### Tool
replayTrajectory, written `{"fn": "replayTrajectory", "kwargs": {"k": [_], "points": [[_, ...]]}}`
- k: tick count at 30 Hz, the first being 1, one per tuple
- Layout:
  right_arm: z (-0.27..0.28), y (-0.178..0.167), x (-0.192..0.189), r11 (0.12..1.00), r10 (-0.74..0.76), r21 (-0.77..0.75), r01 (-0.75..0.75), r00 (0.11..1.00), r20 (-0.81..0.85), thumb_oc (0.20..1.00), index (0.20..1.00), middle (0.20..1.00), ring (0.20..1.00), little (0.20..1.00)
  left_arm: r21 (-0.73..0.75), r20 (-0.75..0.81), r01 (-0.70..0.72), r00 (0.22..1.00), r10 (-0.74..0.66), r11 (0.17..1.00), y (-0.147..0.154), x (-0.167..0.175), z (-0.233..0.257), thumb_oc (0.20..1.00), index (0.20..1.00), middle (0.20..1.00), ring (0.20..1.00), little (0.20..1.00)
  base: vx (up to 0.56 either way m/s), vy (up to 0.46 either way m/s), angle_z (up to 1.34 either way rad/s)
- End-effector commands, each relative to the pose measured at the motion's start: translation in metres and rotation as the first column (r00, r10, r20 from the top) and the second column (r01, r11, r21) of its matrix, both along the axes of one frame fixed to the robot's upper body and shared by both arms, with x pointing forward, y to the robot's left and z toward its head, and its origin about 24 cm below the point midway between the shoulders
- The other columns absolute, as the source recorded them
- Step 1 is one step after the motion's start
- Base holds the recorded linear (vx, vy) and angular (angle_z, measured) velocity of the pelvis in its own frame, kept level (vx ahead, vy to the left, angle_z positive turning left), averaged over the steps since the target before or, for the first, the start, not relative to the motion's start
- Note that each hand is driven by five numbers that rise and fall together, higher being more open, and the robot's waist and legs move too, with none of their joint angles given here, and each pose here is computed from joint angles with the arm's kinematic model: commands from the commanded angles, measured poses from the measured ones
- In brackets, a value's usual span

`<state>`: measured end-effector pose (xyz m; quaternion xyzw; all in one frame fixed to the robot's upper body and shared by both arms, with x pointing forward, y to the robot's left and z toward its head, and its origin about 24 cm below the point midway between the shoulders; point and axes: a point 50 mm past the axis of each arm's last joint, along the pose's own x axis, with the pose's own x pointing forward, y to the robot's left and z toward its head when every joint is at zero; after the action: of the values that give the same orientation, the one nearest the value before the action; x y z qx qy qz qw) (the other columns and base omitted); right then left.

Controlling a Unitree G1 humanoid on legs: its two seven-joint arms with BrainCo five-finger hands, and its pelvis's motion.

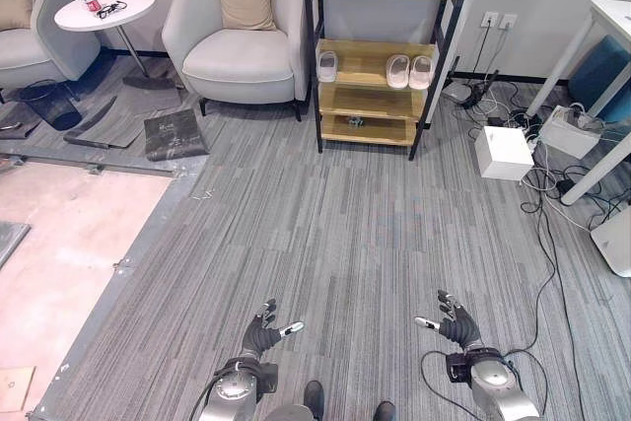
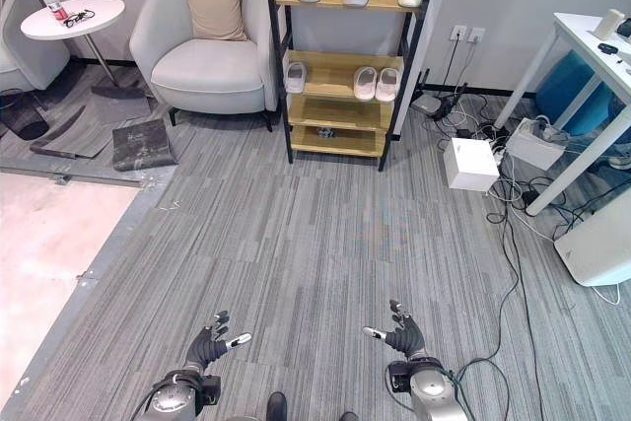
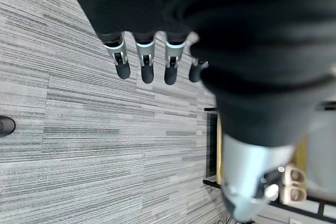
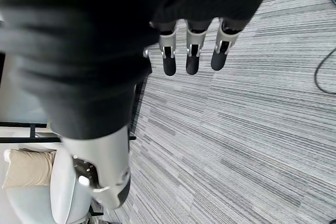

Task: Arrange the slippers neatly on the shoe rack.

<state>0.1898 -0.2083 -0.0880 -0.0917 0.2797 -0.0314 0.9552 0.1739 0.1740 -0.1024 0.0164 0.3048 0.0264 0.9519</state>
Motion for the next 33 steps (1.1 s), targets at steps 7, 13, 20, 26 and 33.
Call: {"fn": "replayTrajectory", "kwargs": {"k": [7, 13, 20, 26, 33], "points": [[0.01, 0.005, 0.01, 0.999, 0.036, 0.002, -0.036, 0.997, 0.062, 1.0, 1.0, 1.0, 1.0, 1.0, -0.02, 0.067, -0.002, 0.998, 0.003, 1.0, 0.002, 0.01, 0.01, 1.0, 1.0, 1.0, 1.0, 1.0, 0.0, 0.0, 0.0], [0.007, 0.005, 0.007, 0.999, 0.037, -0.002, -0.036, 0.998, 0.045, 1.0, 1.0, 1.0, 1.0, 1.0, -0.009, 0.049, -0.05, 0.998, 0.05, 0.999, 0.013, 0.004, 0.007, 1.0, 1.0, 1.0, 1.0, 1.0, 0.01, 0.003, -0.1], [0.007, 0.005, 0.006, 0.999, 0.039, 0.004, -0.04, 0.998, 0.04, 1.0, 1.0, 1.0, 1.0, 1.0, -0.016, 0.076, -0.076, 0.994, 0.077, 0.997, 0.021, 0.002, 0.013, 1.0, 1.0, 1.0, 1.0, 1.0, 0.01, 0.008, -0.03], [0.006, 0.005, 0.004, 0.999, 0.047, -0.001, -0.047, 0.998, 0.032, 1.0, 1.0, 1.0, 1.0, 1.0, -0.028, 0.069, -0.071, 0.995, 0.073, 0.997, 0.019, -0.001, 0.012, 1.0, 1.0, 1.0, 1.0, 1.0, 0.02, 0.01, 0.0], [0.01, 0.005, 0.008, 0.999, 0.019, 0.026, -0.021, 0.998, 0.062, 1.0, 1.0, 1.0, 1.0, 1.0, -0.019, 0.08, -0.03, 0.996, 0.031, 0.999, 0.014, 0.005, 0.014, 1.0, 1.0, 1.0, 1.0, 1.0, -0.01, 0.006, 0.05]]}}
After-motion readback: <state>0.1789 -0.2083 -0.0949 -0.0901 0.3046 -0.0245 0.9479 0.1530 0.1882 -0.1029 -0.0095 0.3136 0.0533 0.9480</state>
